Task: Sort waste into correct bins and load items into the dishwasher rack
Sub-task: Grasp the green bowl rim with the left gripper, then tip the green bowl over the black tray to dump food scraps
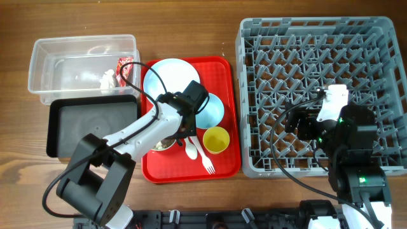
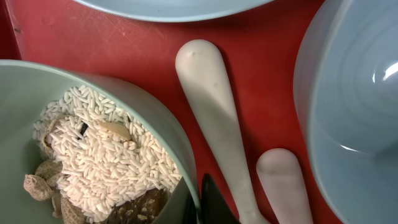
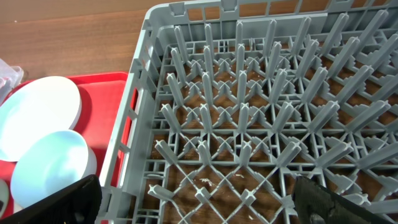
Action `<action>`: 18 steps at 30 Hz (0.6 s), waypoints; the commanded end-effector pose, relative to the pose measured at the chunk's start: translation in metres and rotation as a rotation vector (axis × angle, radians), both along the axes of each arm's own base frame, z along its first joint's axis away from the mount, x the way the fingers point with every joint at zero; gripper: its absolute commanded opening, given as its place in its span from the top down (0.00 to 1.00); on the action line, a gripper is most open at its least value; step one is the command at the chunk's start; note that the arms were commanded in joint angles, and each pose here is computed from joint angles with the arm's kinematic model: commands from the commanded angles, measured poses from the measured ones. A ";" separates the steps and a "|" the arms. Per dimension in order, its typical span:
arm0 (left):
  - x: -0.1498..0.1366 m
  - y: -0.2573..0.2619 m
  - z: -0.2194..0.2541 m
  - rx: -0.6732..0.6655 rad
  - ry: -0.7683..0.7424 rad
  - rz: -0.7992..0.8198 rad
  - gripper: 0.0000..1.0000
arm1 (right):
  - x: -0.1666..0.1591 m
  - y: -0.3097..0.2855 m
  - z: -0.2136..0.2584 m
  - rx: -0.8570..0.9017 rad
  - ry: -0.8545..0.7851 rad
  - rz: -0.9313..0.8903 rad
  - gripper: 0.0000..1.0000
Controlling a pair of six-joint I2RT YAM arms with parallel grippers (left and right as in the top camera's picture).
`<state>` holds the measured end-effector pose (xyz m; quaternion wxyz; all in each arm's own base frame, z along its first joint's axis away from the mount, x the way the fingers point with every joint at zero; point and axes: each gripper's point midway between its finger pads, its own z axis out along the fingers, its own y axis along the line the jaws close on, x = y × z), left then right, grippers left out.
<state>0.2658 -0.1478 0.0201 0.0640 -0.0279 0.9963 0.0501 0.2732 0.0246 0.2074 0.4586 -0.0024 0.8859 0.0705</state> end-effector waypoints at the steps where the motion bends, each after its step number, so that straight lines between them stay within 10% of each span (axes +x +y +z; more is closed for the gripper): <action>1: -0.001 -0.002 0.006 -0.013 -0.008 -0.006 0.96 | 0.002 -0.003 0.011 -0.019 -0.028 -0.002 0.00; 11: 0.022 0.042 0.102 -0.155 -0.145 0.064 0.96 | 0.002 -0.003 0.011 -0.019 -0.029 -0.002 0.00; 18: 0.034 0.095 0.109 -0.730 -0.138 0.075 0.96 | 0.002 -0.003 0.011 -0.019 -0.028 -0.002 0.00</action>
